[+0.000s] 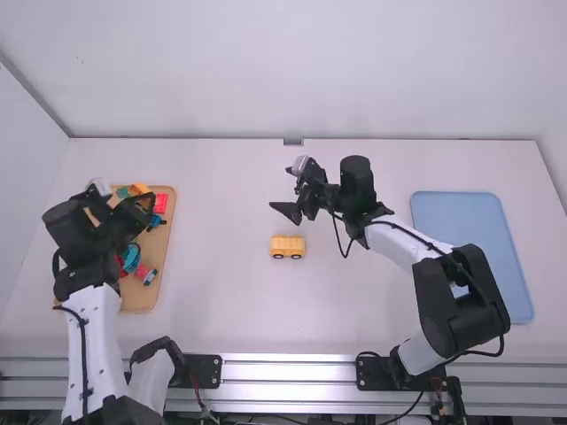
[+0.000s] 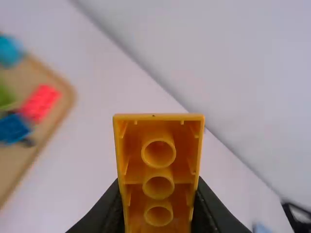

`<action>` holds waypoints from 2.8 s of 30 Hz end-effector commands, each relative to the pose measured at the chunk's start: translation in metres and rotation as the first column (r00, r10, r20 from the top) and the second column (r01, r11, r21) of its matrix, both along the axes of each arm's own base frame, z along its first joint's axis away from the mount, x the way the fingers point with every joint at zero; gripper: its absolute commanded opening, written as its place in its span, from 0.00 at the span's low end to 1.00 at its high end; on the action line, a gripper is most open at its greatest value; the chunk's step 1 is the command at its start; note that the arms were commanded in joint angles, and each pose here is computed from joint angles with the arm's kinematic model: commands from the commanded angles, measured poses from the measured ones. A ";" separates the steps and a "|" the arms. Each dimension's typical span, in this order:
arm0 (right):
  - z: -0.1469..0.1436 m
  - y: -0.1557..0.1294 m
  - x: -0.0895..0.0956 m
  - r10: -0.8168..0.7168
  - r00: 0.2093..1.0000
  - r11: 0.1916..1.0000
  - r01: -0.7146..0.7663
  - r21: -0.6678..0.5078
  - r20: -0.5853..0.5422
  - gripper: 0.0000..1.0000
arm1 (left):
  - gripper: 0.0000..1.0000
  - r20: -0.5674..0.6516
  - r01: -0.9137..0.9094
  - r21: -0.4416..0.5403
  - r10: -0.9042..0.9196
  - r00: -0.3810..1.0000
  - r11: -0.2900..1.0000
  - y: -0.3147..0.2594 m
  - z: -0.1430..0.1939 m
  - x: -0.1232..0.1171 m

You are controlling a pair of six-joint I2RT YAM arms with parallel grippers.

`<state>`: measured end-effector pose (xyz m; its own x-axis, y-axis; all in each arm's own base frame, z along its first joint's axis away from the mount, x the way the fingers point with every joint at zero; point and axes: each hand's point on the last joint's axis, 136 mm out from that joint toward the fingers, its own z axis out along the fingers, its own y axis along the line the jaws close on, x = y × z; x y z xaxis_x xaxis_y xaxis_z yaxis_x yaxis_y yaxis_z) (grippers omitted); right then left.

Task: Assemble lego blocks to make yellow taxi

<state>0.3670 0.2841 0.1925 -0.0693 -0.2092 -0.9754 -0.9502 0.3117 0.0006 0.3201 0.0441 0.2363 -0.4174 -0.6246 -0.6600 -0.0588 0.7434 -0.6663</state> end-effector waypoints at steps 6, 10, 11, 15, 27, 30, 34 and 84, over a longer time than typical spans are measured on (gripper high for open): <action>0.043 -0.007 -0.018 0.186 0.980 0.976 -0.177 0.127 -0.066 0.99 | 0.15 0.129 0.465 0.191 -0.491 0.861 0.865 -0.112 0.002 0.027; 0.051 -0.021 -0.021 0.237 0.967 0.960 -0.219 0.173 -0.093 0.99 | 0.14 0.237 0.654 0.321 -0.727 0.645 0.685 -0.166 0.004 0.023; 0.054 -0.025 -0.021 0.240 0.964 0.958 -0.216 0.188 -0.116 0.99 | 0.14 0.273 0.698 0.360 -0.785 0.556 0.619 -0.180 0.006 0.018; 0.059 -0.026 -0.026 0.275 0.952 0.946 -0.242 0.214 -0.137 0.98 | 0.14 0.337 0.759 0.409 -0.857 0.390 0.507 -0.205 0.003 0.014; 0.067 0.008 -0.040 0.302 0.940 0.937 -0.263 0.231 -0.157 0.89 | 0.07 0.420 0.829 0.437 -0.894 0.156 0.350 -0.227 -0.014 0.011; 0.066 0.008 -0.038 0.292 0.944 0.940 -0.252 0.230 -0.157 0.81 | 0.07 0.417 0.834 0.424 -0.894 0.164 0.352 -0.227 -0.017 0.012; 0.065 0.010 -0.038 0.283 0.948 0.943 -0.248 0.221 -0.144 0.77 | 0.06 0.424 0.839 0.432 -0.896 0.133 0.330 -0.228 -0.012 0.007; 0.068 0.012 -0.058 0.393 0.915 0.903 -0.367 0.222 -0.086 0.20 | 0.98 0.439 0.827 0.441 -0.887 0.140 0.348 -0.241 -0.004 0.008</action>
<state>0.3115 0.2940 0.2459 -0.1938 -0.0634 -0.9790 -0.9777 -0.0703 0.1981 0.3251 -0.1960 0.2280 -0.2274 -0.0435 -0.9728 0.9671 0.1069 -0.2309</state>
